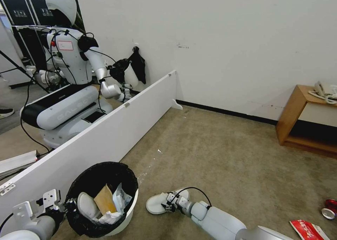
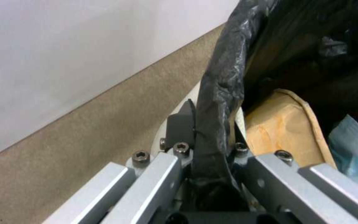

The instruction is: Pick up the trash bin, then pick up the garbage from the floor and place it into the trash bin.

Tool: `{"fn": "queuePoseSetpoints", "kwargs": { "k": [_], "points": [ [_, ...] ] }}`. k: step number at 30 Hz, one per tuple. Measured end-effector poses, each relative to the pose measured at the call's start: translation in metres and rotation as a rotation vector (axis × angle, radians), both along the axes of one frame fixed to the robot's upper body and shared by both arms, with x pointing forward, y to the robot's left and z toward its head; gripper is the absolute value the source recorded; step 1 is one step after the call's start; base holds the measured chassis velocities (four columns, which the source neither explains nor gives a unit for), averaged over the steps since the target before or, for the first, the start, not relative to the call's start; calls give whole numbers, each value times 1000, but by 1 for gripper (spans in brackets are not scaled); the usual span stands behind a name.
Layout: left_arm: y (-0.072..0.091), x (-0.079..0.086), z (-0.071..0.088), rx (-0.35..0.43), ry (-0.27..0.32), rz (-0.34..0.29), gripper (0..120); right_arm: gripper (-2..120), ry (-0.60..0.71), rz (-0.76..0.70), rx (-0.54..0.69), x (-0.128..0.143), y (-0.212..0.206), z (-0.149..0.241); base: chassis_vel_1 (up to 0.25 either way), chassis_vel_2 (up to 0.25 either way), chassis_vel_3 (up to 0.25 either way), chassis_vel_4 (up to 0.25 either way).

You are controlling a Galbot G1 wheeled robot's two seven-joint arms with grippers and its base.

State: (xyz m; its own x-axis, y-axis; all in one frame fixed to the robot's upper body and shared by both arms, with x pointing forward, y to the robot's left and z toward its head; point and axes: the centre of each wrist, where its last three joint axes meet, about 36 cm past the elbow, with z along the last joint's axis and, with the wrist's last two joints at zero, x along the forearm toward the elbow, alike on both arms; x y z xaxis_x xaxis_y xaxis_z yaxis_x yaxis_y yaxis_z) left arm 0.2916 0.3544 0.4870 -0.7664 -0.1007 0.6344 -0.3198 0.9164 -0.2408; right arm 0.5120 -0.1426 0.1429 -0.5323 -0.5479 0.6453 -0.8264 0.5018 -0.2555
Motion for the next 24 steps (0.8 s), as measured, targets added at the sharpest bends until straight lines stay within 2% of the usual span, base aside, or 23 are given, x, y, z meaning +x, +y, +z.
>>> {"fn": "queuePoseSetpoints", "kwargs": {
  "k": [1,3,5,6,7,9,10,15,24],
  "points": [
    [0,0,0,0,0,0,1,51,0,0,0,0,0,0,0,0,0,0],
    [0,0,0,0,0,0,1,42,0,-1,-7,0,0,-1,0,0,0,0],
    [0,0,0,0,0,-1,1,39,0,-1,-9,0,0,-1,0,0,0,0],
    [-1,0,0,-1,0,-1,1,32,1,-1,-12,0,0,-2,0,0,0,0],
    [-1,0,0,-1,0,-1,1,32,1,-1,-12,0,0,-2,0,0,0,0],
    [-1,0,0,0,1,-1,1,20,4,-3,-16,-1,-1,-3,0,0,0,0],
    [-1,0,0,0,1,-1,1,20,4,-3,-16,-1,-1,-3,0,0,0,0],
    [-1,0,-2,-1,3,0,1,0,6,-2,-26,-2,-4,-5,0,0,0,0],
    [-1,-1,-3,-2,5,2,1,0,7,-5,-27,-3,-5,-6,0,0,0,0]
  ]
}}
